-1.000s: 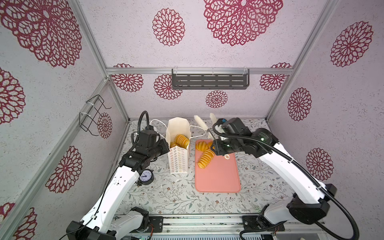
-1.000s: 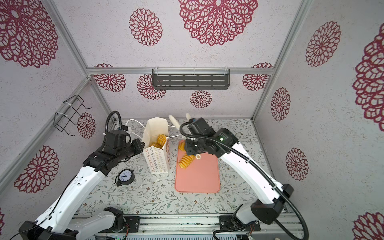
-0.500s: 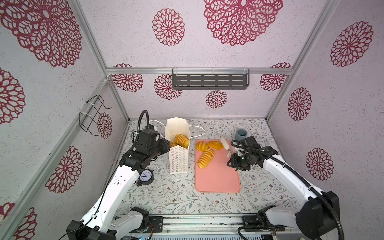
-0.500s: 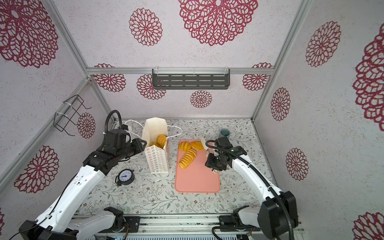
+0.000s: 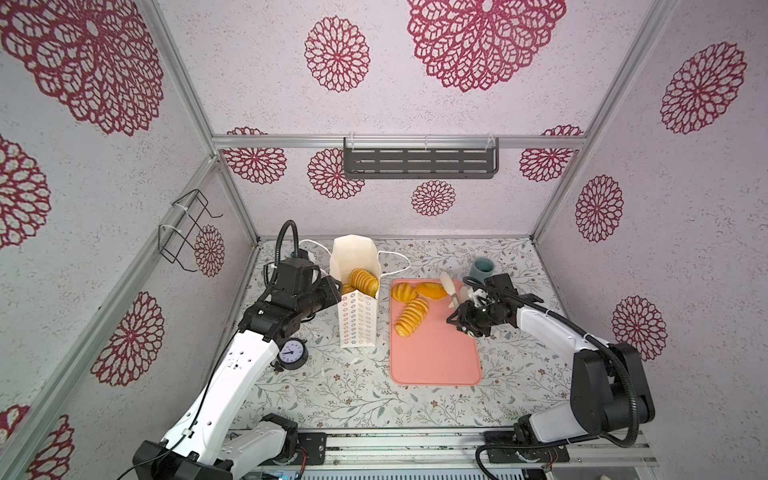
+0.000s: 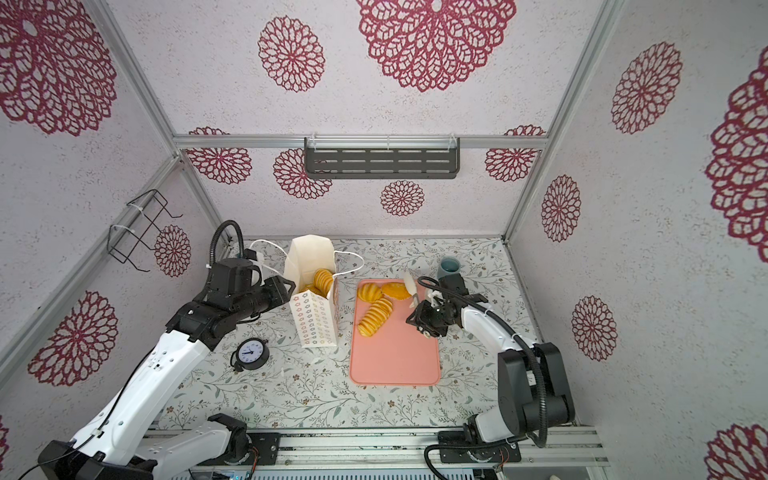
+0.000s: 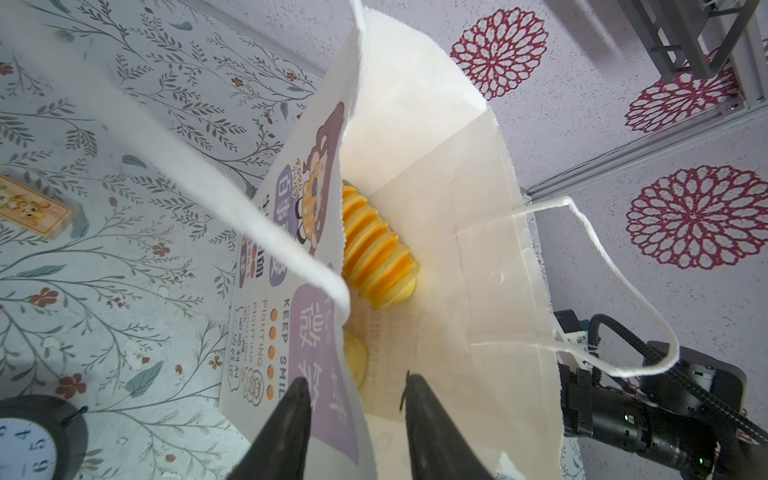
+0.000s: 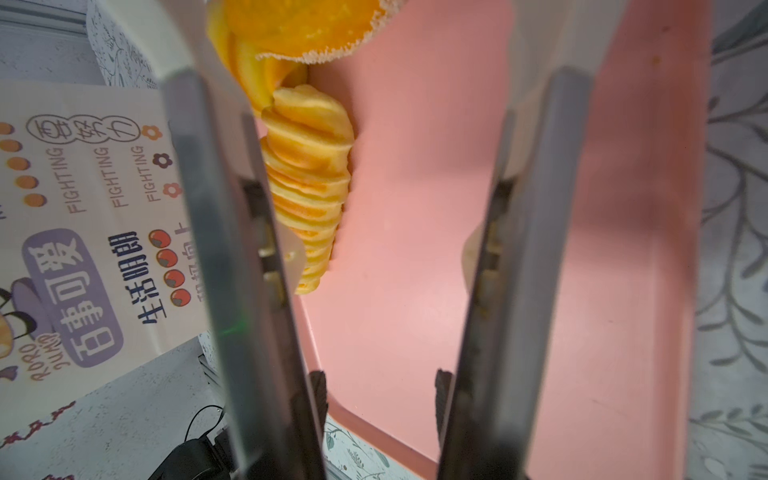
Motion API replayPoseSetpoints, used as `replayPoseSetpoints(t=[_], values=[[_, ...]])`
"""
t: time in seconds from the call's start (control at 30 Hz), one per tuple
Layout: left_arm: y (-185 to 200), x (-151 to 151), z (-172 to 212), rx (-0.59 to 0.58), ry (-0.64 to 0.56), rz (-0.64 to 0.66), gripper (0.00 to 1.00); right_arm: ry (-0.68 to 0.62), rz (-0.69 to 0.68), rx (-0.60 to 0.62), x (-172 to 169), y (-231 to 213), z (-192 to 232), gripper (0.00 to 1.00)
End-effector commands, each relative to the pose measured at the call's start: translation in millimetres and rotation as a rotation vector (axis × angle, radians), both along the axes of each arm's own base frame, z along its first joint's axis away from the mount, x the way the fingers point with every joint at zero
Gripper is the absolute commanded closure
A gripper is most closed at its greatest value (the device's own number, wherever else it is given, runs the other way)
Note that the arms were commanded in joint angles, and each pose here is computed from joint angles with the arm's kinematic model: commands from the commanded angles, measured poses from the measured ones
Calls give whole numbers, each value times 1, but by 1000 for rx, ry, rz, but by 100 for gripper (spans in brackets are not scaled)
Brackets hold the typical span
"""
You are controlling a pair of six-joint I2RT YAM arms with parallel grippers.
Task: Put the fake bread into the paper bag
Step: 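Lower the tongs with the right gripper onto the sugar-coated orange bun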
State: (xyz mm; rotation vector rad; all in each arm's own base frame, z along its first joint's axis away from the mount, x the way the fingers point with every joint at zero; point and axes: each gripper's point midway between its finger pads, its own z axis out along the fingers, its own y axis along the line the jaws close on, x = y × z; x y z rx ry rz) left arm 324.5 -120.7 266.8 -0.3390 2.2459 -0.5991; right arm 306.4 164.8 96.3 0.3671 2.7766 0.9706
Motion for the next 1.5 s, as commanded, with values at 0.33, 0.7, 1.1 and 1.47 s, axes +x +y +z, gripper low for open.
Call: replayPoseSetpoints(t=[0.33, 0.7, 1.1, 1.47], values=[[4, 0, 1, 4, -10, 7, 59, 9, -6, 84, 9, 9, -9, 52], [5, 0, 1, 2, -13, 14, 59, 32, 11, 119, 10, 21, -16, 57], [7, -3, 2, 3, -21, 21, 59, 4, 27, 159, 11, 38, -5, 68], [6, -3, -3, 14, 5, 12, 54, -57, -11, 155, 1, 29, 16, 91]])
